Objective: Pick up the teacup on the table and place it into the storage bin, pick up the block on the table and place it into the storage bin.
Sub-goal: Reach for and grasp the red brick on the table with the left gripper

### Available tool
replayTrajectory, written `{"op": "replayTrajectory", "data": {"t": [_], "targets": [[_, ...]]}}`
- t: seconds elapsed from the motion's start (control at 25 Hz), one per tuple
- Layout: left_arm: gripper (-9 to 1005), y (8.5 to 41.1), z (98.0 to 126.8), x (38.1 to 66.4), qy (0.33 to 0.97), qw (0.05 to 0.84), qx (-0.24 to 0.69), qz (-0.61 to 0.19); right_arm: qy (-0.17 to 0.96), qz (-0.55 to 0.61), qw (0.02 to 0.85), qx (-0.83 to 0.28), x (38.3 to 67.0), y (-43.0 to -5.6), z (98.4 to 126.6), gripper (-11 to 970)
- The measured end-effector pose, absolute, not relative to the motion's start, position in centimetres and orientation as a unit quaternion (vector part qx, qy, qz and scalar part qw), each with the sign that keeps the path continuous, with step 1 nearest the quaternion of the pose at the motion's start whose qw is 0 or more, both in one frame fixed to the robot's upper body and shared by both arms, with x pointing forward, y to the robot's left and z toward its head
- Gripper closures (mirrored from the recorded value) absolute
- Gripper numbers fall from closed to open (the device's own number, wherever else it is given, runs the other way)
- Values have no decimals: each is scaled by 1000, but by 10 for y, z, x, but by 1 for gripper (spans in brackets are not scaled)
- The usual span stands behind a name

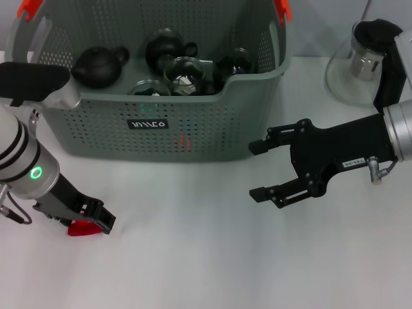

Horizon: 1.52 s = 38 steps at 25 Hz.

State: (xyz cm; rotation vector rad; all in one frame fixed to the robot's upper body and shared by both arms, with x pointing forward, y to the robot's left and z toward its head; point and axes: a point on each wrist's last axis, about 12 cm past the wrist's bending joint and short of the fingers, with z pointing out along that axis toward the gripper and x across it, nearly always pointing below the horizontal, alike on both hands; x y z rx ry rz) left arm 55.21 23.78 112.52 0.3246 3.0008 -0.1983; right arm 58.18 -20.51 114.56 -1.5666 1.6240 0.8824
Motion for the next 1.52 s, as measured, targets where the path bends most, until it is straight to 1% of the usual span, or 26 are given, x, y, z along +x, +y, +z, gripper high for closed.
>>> {"op": "replayTrajectory", "data": {"t": [0.48, 0.64, 0.88, 1.12, 1.4, 1.52], "targets": [[218, 242, 1125, 554, 991, 57, 108, -60, 627, 339, 354, -605, 583, -205, 1146, 99], [218, 247, 1129, 556, 988, 66, 129, -55, 629, 338, 355, -603, 583, -206, 1146, 99], [219, 261, 1142, 557, 976, 92, 187, -57, 633, 342, 368, -589, 584, -208, 1147, 100], [218, 276, 1150, 553, 951, 108, 286, -53, 638, 353, 379, -570, 584, -209, 1144, 100], [218, 280, 1155, 546, 912, 117, 392, -42, 649, 359, 392, -544, 586, -205, 1137, 101], [217, 284, 1158, 544, 899, 121, 420, -36, 652, 364, 395, -535, 587, -201, 1136, 101]]}}
